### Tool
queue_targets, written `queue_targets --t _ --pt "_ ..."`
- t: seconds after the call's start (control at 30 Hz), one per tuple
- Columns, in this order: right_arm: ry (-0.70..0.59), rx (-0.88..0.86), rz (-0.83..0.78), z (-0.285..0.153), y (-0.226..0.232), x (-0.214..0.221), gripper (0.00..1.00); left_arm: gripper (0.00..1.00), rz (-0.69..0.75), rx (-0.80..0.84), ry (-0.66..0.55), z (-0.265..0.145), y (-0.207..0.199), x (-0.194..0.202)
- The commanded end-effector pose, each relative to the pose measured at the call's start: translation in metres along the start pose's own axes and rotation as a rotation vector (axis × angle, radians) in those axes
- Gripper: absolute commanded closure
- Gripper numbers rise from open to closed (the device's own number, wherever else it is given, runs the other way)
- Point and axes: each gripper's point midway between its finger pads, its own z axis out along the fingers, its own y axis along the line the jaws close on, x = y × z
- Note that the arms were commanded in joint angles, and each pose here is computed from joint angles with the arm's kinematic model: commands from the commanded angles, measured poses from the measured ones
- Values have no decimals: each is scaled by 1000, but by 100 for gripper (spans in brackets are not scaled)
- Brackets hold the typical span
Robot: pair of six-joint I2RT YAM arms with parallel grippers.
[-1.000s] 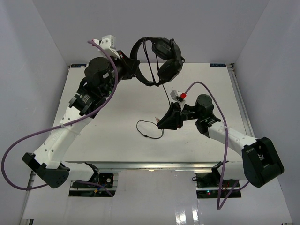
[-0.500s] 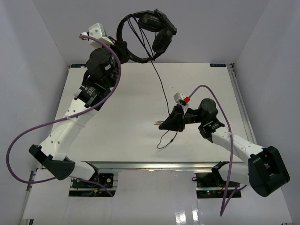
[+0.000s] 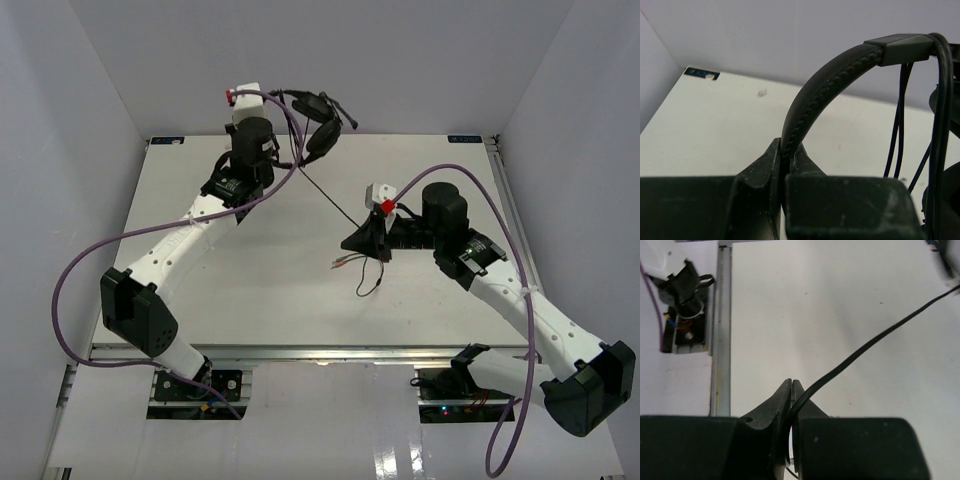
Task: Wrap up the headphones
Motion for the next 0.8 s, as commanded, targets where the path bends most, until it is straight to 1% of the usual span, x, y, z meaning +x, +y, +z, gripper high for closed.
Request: queue_targets --t 0.0,0.03,0.1,0.17,0.2,0.27,0.33,0.37,0.47,0.53,0.63,0.67,0.77 --pt "171 176 -174 -30 -21 -15 92 100 146 21 34 -1 7 29" --pt "189 237 -253 -36 -34 -33 92 100 186 68 83 -5 4 52" --pt "255 299 -305 -46 -45 -38 92 100 240 144 141 -13 1 78" --pt "330 383 -391 -56 -62 -42 92 100 288 268 191 -29 -6 101" --pt "350 405 -422 -58 -66 -45 92 100 324 314 201 -36 -9 107" --pt "412 491 -500 -67 -84 -45 92 100 356 474 214 -64 -19 120" --pt "423 532 -535 -67 -95 -45 92 100 386 605 211 -86 -29 126" --pt "420 554 -548 -65 -102 -44 92 100 389 711 216 -106 -37 132" --pt "405 575 -537 -58 -111 -42 92 100 366 949 219 -150 -58 137" --pt "400 580 -513 -52 -119 -37 92 100 350 1044 209 -173 -60 136" --pt "372 557 -429 -43 -127 -25 92 100 318 1164 190 -203 -64 128" --pt "365 550 -417 -42 -128 -23 92 100 313 1177 182 -207 -64 125" --pt "330 519 -302 -39 -136 -10 92 100 283 1236 178 -227 -63 114"
